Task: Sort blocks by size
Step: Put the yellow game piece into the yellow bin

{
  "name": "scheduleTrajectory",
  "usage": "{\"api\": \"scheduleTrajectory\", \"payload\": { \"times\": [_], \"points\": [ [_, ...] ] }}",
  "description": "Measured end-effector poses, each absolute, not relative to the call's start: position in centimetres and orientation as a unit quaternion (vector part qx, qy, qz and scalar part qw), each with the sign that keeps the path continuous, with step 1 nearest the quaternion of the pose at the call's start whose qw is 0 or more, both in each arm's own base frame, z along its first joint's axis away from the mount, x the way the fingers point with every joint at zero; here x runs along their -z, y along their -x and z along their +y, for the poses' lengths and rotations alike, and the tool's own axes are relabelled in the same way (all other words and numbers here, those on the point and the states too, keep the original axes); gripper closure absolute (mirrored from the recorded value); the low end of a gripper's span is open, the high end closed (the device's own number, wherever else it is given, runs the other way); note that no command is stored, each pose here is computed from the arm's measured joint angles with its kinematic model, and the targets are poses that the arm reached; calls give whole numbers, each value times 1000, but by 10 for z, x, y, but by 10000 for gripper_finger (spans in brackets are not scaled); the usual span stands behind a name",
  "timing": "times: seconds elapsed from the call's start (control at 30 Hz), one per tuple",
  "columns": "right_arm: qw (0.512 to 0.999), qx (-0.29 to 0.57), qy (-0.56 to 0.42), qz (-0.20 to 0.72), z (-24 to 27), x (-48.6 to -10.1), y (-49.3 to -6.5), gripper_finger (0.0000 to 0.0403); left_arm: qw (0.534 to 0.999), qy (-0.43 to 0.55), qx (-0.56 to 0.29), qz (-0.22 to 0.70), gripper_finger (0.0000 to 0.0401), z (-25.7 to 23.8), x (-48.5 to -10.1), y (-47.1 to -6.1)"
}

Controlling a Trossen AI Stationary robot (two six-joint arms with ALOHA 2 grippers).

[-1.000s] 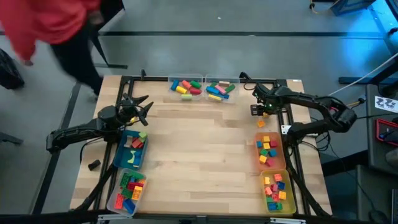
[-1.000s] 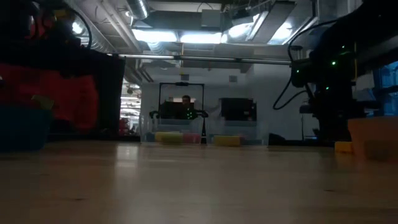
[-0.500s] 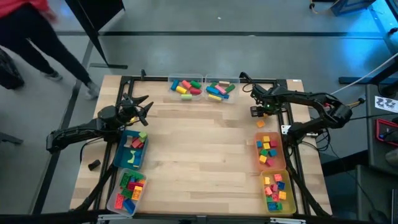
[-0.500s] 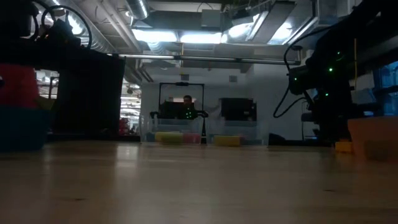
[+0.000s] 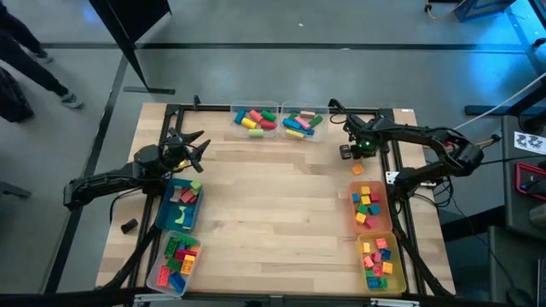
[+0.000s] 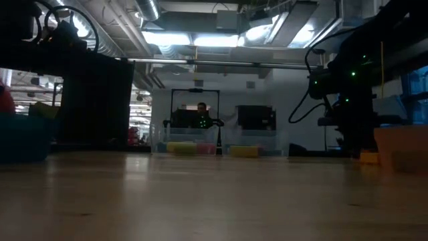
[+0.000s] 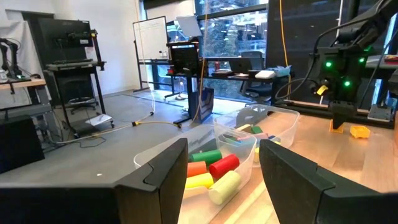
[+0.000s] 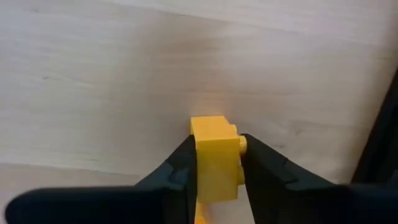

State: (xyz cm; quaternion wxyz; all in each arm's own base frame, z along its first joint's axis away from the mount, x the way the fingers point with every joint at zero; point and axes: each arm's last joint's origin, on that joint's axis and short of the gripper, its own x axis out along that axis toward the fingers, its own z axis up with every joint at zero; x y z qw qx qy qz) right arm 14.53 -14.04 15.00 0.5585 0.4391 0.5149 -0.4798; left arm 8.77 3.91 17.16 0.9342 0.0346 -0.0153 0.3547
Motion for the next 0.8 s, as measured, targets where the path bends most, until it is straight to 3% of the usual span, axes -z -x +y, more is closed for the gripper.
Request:
{"api": "scheduleTrajectory", "payload": {
  "times": [0.23,0.5,0.8],
  "points": [
    [569,452,-463,507,-140,-158,-149,307,934,-35,-355,-15,217,39,-171,-88],
    [595,417,-465,506,-143,-201,-168,307,934,-35,-355,-15,217,39,-171,-88],
    [574,375,-445,576,-95,-259,-197,307,934,-35,-355,-15,217,39,-172,-88]
  ]
}}
